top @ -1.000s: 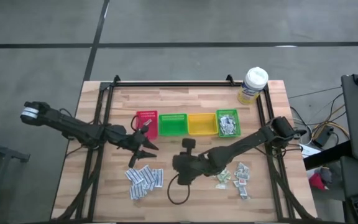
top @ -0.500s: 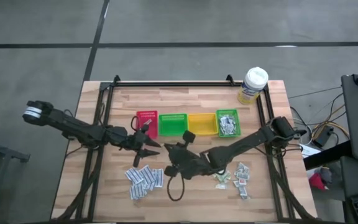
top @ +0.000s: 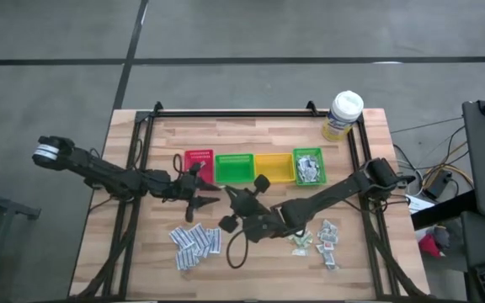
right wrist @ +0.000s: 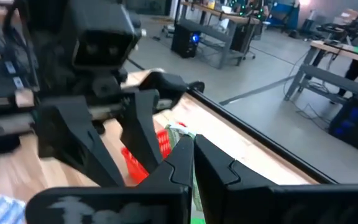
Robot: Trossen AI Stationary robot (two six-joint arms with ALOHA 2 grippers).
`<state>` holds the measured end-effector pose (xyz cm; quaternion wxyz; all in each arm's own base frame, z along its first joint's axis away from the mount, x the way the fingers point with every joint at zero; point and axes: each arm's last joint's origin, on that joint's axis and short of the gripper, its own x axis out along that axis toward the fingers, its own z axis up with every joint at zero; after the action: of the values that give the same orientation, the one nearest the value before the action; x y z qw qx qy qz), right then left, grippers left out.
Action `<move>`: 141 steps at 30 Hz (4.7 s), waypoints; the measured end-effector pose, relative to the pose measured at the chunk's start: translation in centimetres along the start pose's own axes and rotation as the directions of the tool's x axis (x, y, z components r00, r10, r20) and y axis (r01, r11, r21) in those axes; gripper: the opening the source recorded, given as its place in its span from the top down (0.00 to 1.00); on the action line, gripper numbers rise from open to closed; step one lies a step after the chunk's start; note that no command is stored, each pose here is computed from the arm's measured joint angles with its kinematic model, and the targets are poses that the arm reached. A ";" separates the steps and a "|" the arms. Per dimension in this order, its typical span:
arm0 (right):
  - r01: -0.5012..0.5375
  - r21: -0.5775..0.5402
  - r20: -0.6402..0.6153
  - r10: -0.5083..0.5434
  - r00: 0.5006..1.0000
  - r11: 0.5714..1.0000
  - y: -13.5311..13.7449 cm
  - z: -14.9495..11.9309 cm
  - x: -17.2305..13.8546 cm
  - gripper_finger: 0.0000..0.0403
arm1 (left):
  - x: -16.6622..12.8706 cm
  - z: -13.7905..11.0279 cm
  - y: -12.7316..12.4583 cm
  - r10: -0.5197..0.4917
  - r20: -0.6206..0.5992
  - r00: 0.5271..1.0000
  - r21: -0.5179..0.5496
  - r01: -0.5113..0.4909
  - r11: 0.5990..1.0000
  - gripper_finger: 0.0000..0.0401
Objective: Pick & Place First Aid Supplies
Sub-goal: Put the green bandage into the red bin
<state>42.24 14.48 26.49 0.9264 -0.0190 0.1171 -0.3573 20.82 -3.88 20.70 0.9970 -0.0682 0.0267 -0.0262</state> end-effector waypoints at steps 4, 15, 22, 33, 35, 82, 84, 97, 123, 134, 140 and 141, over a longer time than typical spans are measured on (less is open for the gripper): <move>-0.009 0.015 0.042 0.009 0.999 1.000 0.5 0.3 0.3 0.98 | 0.1 0.2 0.0 0.007 0.024 1.000 0.015 -0.008 1.000 0.63; -0.041 0.044 0.083 0.038 0.996 0.998 1.0 0.4 0.8 0.98 | 0.0 0.5 0.0 0.003 0.054 0.999 0.011 -0.004 1.000 0.63; -0.043 0.040 0.082 0.040 0.996 0.998 1.0 0.3 0.7 0.98 | -0.1 0.8 -0.1 -0.001 0.081 0.997 0.005 0.000 1.000 0.63; -0.046 0.056 0.084 0.041 0.996 0.997 1.0 0.3 0.8 0.98 | -0.1 0.9 0.0 0.018 0.088 0.996 -0.004 -0.017 1.000 0.63; -0.060 0.068 0.089 0.054 0.995 0.996 1.0 0.5 0.8 0.98 | -0.1 1.0 0.0 0.027 0.104 0.994 -0.001 -0.027 1.000 0.63; -0.123 -0.230 0.023 0.132 0.991 0.965 0.8 0.0 1.0 0.82 | 0.4 0.9 0.1 0.089 0.025 0.996 -0.083 -0.086 0.993 1.00; -0.122 -0.262 0.000 0.126 0.992 0.957 0.7 -0.2 1.0 0.77 | 0.4 0.8 0.2 0.100 0.020 0.995 -0.088 -0.098 0.991 1.00; -0.172 -0.495 -0.267 0.040 0.963 0.852 -1.3 -2.6 -3.2 0.65 | -0.3 -1.2 2.5 0.515 -0.138 0.846 -0.018 -0.522 0.853 1.00; -0.163 -0.493 -0.516 -0.136 0.846 0.854 -5.2 -6.7 -10.2 0.65 | -0.2 0.5 9.7 0.527 -0.726 0.442 0.078 -0.709 0.701 1.00; -0.169 -0.453 -0.509 -0.099 0.855 0.875 -4.8 -7.6 -12.7 0.67 | 1.3 -1.6 11.3 0.393 -0.832 0.392 0.003 -0.705 0.709 1.00; -0.176 -0.444 -0.507 -0.084 0.858 0.878 -4.7 -7.7 -13.5 0.65 | 1.6 -1.9 11.4 0.380 -0.842 0.383 0.008 -0.696 0.718 1.00; -0.179 -0.443 -0.508 -0.082 0.858 0.879 -4.7 -7.7 -13.6 0.65 | 1.7 -1.9 11.4 0.375 -0.843 0.385 0.005 -0.692 0.722 1.00</move>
<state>27.60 20.48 22.30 0.8370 -0.1468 0.4433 -0.2853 22.91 7.08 17.18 0.7950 -0.2118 0.4945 0.2802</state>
